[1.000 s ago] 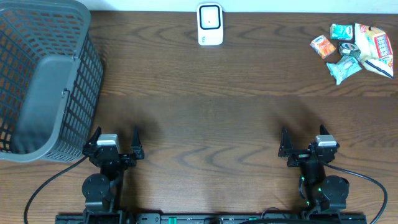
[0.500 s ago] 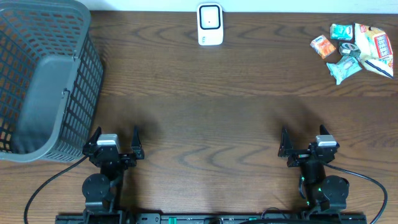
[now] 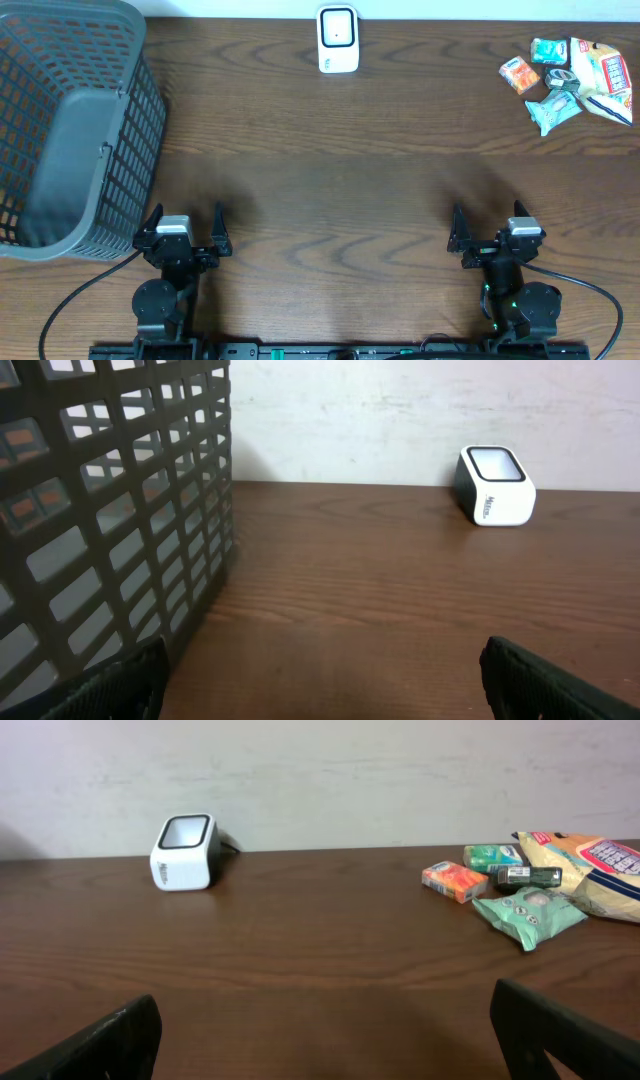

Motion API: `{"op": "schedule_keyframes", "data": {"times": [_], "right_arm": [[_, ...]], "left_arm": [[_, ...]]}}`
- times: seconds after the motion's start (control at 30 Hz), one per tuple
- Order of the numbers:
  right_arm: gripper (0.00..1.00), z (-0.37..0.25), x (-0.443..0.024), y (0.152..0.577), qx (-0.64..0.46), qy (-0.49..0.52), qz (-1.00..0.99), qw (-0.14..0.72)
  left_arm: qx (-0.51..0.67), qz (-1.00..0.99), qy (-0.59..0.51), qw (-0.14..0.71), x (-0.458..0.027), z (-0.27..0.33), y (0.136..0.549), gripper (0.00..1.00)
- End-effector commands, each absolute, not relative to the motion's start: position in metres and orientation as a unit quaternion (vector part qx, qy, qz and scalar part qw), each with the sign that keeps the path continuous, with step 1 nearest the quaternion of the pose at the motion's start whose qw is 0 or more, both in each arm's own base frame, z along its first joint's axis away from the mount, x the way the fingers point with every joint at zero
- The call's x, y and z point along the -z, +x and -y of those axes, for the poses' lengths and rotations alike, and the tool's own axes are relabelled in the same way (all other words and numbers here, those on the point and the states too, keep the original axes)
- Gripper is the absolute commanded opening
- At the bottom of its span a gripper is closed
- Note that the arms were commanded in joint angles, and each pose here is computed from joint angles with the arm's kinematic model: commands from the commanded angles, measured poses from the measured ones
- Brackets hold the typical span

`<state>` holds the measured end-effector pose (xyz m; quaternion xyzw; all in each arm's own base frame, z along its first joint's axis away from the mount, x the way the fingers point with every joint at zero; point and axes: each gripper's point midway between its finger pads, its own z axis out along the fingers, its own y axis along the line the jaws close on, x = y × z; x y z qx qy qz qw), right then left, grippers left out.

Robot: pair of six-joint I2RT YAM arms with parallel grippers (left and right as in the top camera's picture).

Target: Scan the item barcode

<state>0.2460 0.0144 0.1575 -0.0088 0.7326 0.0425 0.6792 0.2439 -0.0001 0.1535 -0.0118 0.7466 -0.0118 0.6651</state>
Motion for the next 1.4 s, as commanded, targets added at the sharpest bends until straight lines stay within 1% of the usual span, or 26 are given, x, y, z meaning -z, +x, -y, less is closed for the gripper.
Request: {"op": "schedule_keyframes", "data": {"times": [0.0,0.77,0.97,1.37], "right_arm": [[0.99,-0.0156,-0.1571,0.2457,-0.04,-0.014,-0.732,0.68],[0.99,-0.0156,-0.1571,0.2457,-0.04,-0.014,-0.732,0.68],[0.99,-0.0156,-0.1571,0.2457,-0.04,-0.014,-0.732,0.68],[0.99,-0.0156,-0.1571,0.2457,-0.04,-0.014,-0.732,0.68]], "left_arm": [[0.006,-0.758,-0.006,0.652,-0.1377,0.0003,0.2439,0.97],[0.006,-0.758,-0.006,0.652,-0.1377,0.0002,0.2439,0.98],[0.039,-0.757,-0.03,0.651,-0.1378,0.0036,0.2439,0.97],[0.032,-0.758,-0.034,0.65,-0.1372,0.0009,0.2439,0.98]]}}
